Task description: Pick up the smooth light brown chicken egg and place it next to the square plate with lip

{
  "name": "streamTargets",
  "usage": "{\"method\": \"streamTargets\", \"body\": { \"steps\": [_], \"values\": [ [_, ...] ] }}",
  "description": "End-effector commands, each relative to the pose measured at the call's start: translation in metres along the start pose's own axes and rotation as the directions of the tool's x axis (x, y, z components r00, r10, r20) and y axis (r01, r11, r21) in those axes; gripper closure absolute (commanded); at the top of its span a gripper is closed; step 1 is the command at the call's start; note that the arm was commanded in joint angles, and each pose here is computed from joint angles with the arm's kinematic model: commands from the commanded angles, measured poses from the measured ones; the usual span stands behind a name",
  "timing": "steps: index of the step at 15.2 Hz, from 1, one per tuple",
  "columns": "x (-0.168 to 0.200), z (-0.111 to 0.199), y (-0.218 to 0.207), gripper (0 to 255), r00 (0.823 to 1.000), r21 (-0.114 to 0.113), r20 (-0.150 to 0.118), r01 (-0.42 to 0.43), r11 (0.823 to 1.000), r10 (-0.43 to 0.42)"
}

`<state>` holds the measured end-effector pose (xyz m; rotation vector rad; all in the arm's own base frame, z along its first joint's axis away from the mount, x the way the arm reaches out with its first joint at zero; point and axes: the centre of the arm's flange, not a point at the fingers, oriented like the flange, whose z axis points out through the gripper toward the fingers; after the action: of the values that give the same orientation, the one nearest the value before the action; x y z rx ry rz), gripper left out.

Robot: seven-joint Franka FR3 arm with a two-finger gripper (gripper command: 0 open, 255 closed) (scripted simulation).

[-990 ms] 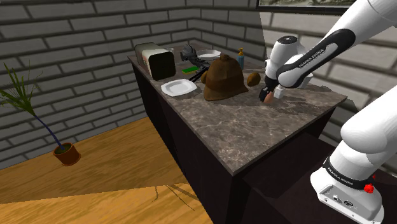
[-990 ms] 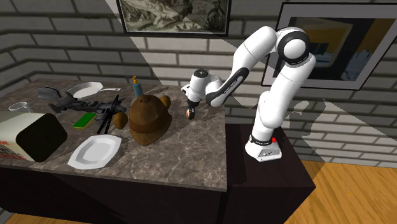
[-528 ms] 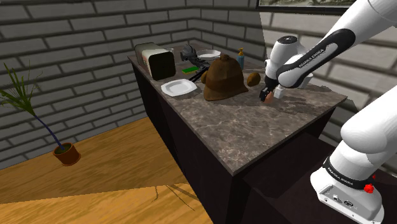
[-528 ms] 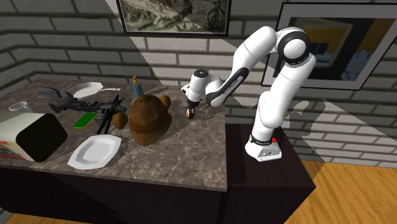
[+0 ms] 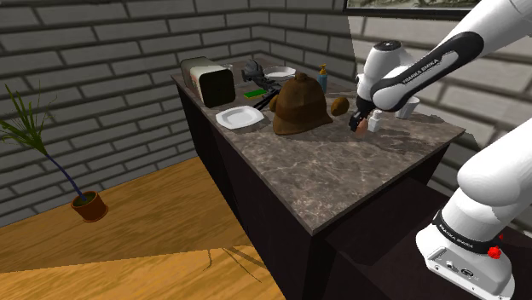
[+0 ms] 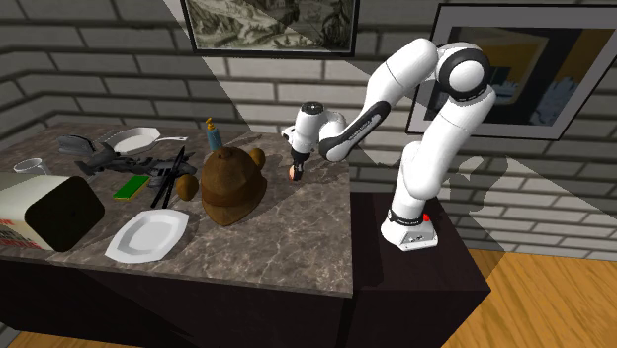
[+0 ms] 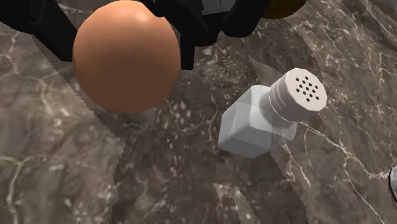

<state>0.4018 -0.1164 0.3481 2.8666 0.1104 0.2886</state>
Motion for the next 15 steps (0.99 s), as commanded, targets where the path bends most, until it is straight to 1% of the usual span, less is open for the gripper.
{"method": "streamTargets", "body": {
  "steps": [1, 15],
  "values": [
    [0.003, -0.010, 0.002, 255, 1.000, 0.000, 0.000, 0.000, 1.000, 0.000],
    [0.016, -0.080, 0.022, 255, 1.000, 0.000, 0.000, 0.000, 1.000, 0.000]
  ]
}}
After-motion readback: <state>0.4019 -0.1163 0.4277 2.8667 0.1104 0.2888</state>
